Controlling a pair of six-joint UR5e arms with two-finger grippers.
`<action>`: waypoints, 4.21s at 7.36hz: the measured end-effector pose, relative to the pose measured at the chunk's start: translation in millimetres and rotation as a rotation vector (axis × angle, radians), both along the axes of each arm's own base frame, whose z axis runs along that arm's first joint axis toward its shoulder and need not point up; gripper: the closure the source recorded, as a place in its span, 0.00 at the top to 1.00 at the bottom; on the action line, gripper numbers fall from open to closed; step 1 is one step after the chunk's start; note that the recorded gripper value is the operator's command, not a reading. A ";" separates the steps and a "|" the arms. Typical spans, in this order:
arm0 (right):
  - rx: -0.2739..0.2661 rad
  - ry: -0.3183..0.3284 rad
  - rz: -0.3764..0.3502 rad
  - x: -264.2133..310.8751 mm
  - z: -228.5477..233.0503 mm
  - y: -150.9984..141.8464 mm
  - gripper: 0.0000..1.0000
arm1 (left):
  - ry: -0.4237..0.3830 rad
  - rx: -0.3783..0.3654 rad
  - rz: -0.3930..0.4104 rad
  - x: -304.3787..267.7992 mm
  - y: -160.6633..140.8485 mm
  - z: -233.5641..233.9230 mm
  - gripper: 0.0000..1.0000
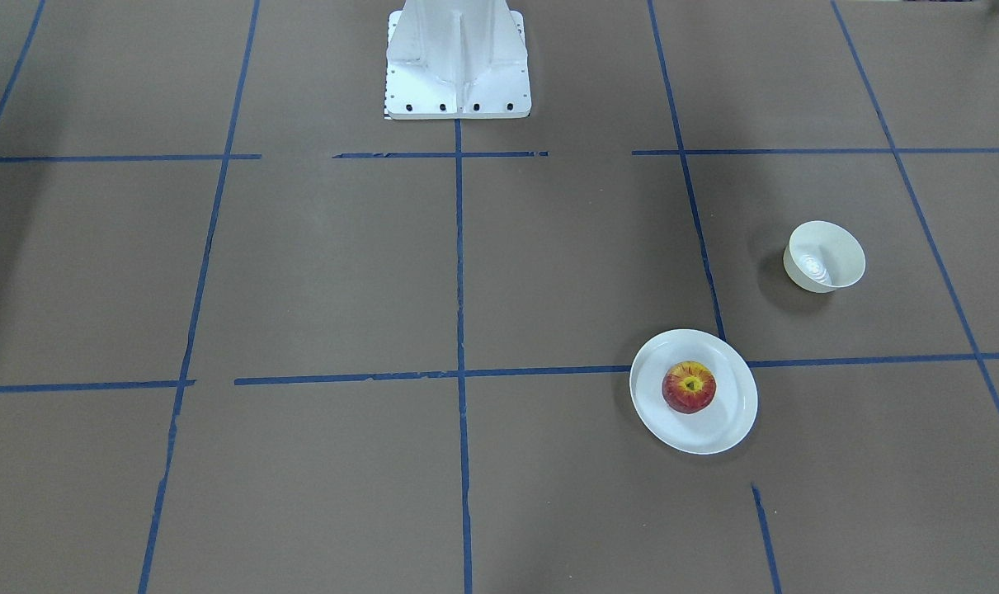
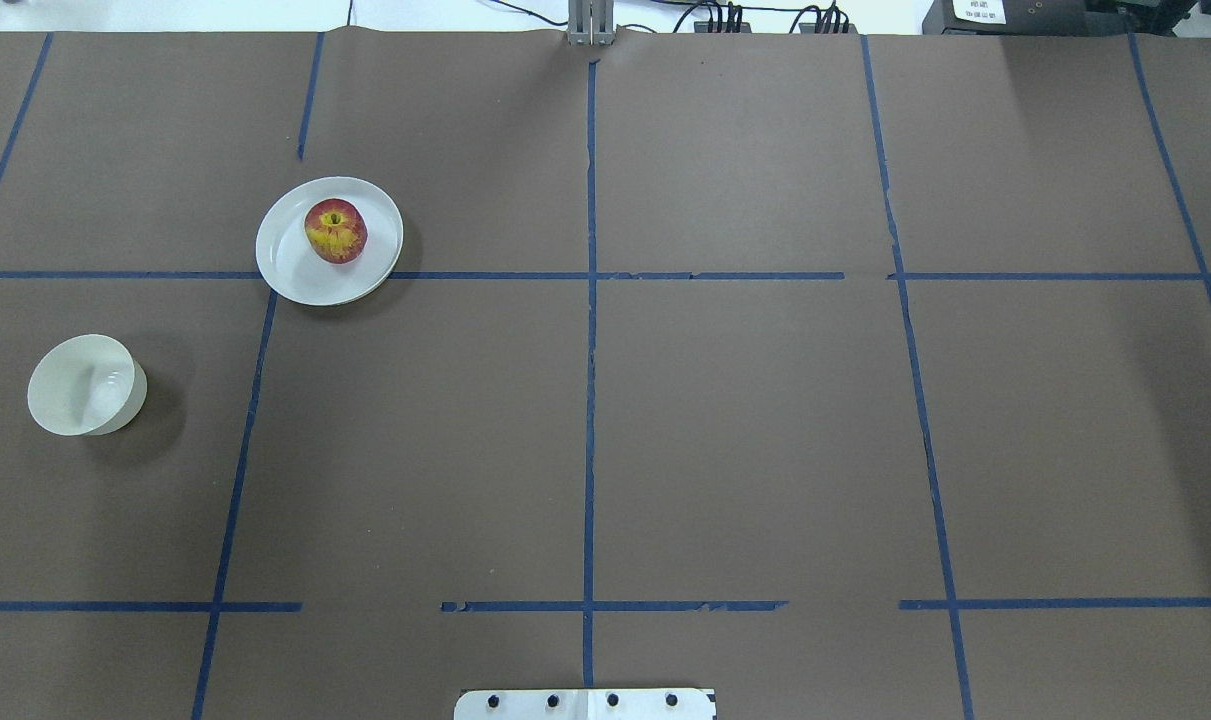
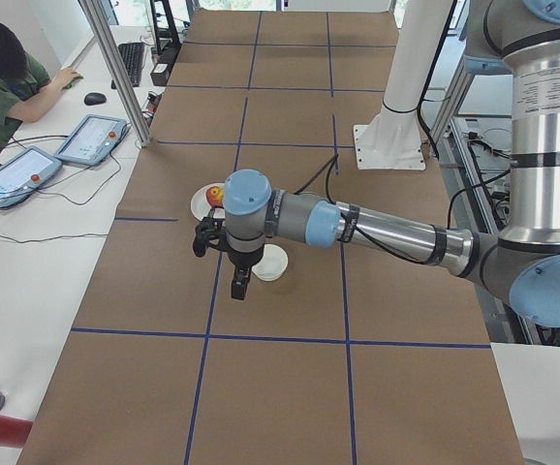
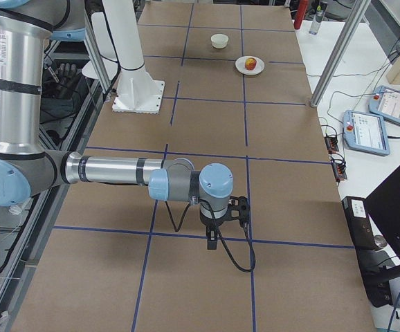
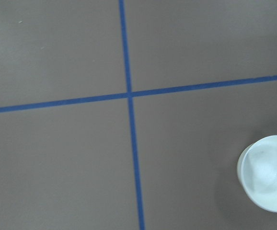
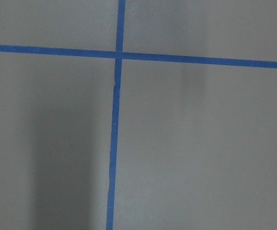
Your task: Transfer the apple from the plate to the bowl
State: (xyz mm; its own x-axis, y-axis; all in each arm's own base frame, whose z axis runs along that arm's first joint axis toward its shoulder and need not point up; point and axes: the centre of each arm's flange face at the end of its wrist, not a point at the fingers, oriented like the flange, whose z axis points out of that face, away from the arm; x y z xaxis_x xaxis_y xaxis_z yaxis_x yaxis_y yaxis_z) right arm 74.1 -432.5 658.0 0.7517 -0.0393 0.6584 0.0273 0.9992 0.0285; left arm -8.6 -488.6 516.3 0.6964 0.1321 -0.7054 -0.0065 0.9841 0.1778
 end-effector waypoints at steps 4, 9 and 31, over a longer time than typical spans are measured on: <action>0.000 0.000 0.000 0.0 0.0 0.0 1.00 | 0.042 -0.081 -0.044 196.2 -94.4 -141.9 1.00; 0.000 0.000 0.000 0.0 0.0 0.0 1.00 | 0.046 -0.127 -0.177 348.7 -137.5 -164.5 1.00; 0.000 0.000 0.000 0.0 0.0 0.0 1.00 | 0.092 -0.112 -0.179 388.7 -135.4 -134.5 0.46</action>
